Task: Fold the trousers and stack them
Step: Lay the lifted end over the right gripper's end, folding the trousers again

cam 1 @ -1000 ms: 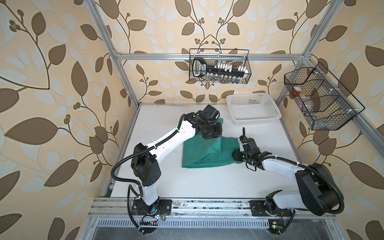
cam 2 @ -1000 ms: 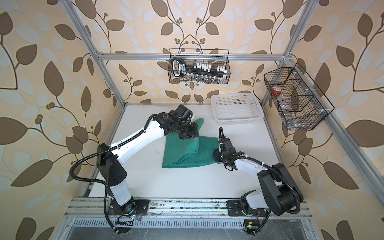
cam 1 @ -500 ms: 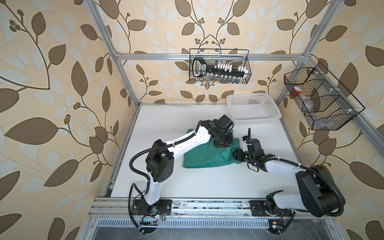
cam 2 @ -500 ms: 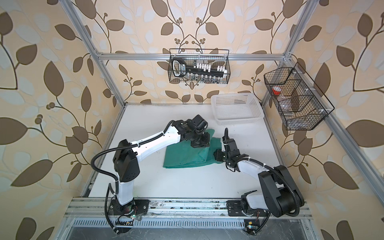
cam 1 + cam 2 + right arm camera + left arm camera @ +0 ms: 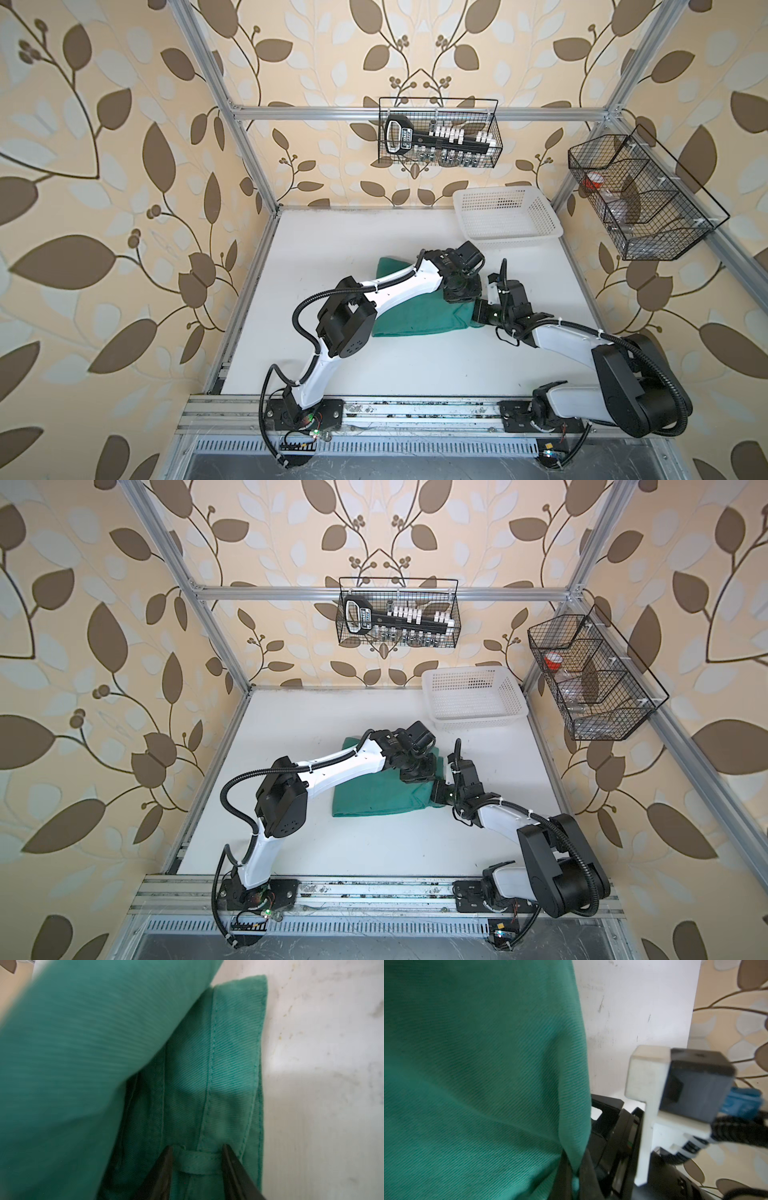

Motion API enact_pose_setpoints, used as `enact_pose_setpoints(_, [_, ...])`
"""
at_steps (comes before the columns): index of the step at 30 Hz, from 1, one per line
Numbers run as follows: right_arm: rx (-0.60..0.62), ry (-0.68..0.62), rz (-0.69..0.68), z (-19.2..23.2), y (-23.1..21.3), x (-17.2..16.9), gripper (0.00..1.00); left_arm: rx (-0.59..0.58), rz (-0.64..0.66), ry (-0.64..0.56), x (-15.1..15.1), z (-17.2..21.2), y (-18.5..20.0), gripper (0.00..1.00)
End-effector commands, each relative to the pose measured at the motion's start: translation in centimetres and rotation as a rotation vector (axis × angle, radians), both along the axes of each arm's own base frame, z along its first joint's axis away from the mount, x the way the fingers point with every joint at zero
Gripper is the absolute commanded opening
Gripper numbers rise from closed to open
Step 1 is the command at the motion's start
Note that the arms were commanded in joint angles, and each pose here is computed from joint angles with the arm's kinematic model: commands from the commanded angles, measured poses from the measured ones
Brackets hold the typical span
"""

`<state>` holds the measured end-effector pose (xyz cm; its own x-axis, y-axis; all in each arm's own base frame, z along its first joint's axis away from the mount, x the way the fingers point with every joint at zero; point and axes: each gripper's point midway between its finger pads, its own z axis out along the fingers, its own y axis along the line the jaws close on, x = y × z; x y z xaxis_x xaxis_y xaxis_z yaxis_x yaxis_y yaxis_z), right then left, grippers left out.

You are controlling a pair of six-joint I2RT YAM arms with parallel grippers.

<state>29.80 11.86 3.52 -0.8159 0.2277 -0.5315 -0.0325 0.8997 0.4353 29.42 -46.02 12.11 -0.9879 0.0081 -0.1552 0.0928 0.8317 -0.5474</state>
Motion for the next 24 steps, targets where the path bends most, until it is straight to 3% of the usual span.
enact_pose_setpoints(1, [0.016,0.068,-0.007,-0.5,-0.5,-2.0,0.47,-0.075,-0.008,-0.014,0.2,1.2,-1.9,0.00])
enact_pose_setpoints(3, [0.000,0.041,-0.046,0.9,-1.5,-1.7,0.54,-0.086,-0.018,-0.010,0.0,1.3,-2.0,0.02])
enact_pose_setpoints(5, [-0.034,0.016,-0.094,2.4,-2.9,-1.5,0.59,-0.092,-0.033,-0.021,-0.1,1.8,-2.0,0.12])
enact_pose_setpoints(8, [-0.077,-0.030,-0.164,4.7,-4.9,-1.2,0.59,-0.102,-0.053,-0.050,-0.1,3.1,-1.8,0.32])
enact_pose_setpoints(12, [-0.081,-0.079,-0.195,7.2,-6.1,-0.6,0.59,-0.136,-0.094,-0.081,-0.8,5.8,-1.4,0.46])
enact_pose_setpoints(17, [-0.024,-0.105,-0.133,9.1,-4.5,0.0,0.55,-0.067,-0.086,-0.127,-0.8,7.3,2.4,0.49])
enact_pose_setpoints(24, [0.046,-0.091,-0.021,8.7,-0.2,0.3,0.46,0.057,0.013,-0.129,3.2,4.9,10.7,0.49])
